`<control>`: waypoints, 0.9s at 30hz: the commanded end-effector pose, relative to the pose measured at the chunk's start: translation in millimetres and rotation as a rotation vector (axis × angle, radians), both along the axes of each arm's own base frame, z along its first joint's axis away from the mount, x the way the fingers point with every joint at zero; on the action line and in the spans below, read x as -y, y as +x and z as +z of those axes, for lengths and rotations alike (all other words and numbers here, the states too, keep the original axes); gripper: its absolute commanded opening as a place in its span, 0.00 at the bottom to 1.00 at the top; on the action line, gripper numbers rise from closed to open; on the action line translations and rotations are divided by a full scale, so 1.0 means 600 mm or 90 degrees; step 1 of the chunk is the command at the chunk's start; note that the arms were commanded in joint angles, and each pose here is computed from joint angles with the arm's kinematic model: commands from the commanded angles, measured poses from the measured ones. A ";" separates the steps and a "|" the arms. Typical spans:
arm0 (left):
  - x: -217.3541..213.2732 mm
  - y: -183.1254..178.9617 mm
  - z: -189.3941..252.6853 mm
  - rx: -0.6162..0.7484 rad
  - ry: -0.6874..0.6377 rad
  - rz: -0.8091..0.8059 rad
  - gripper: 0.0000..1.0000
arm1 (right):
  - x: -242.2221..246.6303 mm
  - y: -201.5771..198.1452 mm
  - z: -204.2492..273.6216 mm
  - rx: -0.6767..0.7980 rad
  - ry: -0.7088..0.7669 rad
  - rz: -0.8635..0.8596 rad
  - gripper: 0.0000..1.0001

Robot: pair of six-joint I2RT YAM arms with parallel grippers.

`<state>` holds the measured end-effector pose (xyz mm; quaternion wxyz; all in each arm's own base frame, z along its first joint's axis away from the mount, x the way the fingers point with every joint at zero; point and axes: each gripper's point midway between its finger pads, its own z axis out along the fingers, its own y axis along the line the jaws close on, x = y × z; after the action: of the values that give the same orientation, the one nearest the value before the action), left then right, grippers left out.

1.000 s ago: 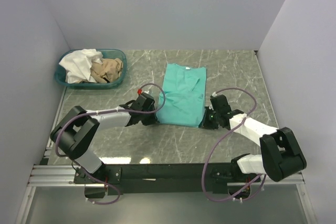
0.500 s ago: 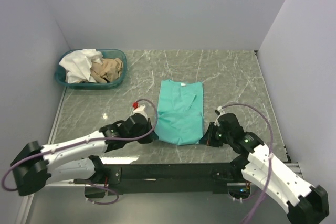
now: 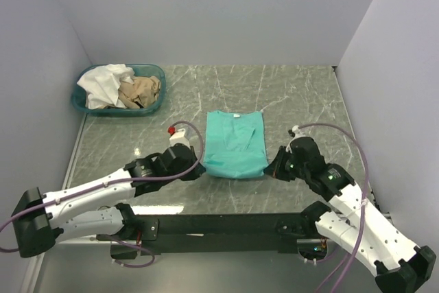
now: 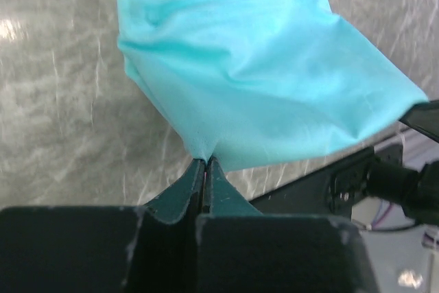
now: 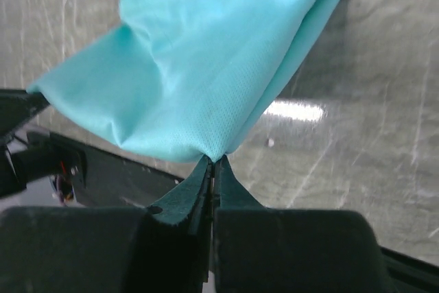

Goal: Fold and stack the t-shirts
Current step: Fold the tshirt

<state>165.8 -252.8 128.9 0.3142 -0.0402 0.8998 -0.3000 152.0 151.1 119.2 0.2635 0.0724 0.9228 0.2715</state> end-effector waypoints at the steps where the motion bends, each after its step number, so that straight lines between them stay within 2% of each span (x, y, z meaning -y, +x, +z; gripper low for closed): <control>1: 0.003 0.049 0.048 0.051 0.018 0.049 0.01 | 0.008 0.065 0.067 0.091 -0.010 -0.046 0.00; 5: 0.000 0.094 0.062 0.059 0.037 0.066 0.01 | 0.018 0.091 0.096 0.122 -0.033 -0.053 0.00; 9: -0.007 0.140 0.095 0.087 -0.004 0.087 0.01 | 0.024 0.115 0.106 0.128 -0.052 -0.057 0.00; 12: -0.009 0.166 0.113 0.108 -0.013 0.095 0.01 | 0.025 0.134 0.118 0.136 -0.049 -0.062 0.00; 16: -0.012 0.201 0.101 0.096 0.010 0.100 0.01 | 0.025 0.164 0.144 0.160 -0.039 -0.068 0.00; 27: 0.003 0.296 0.139 0.138 -0.003 0.110 0.01 | 0.028 0.237 0.151 0.150 -0.007 -0.077 0.00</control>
<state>317.4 -248.0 177.3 0.3909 -0.0994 0.8788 -0.2552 270.4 134.4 179.4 0.3411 0.1032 0.9032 0.2393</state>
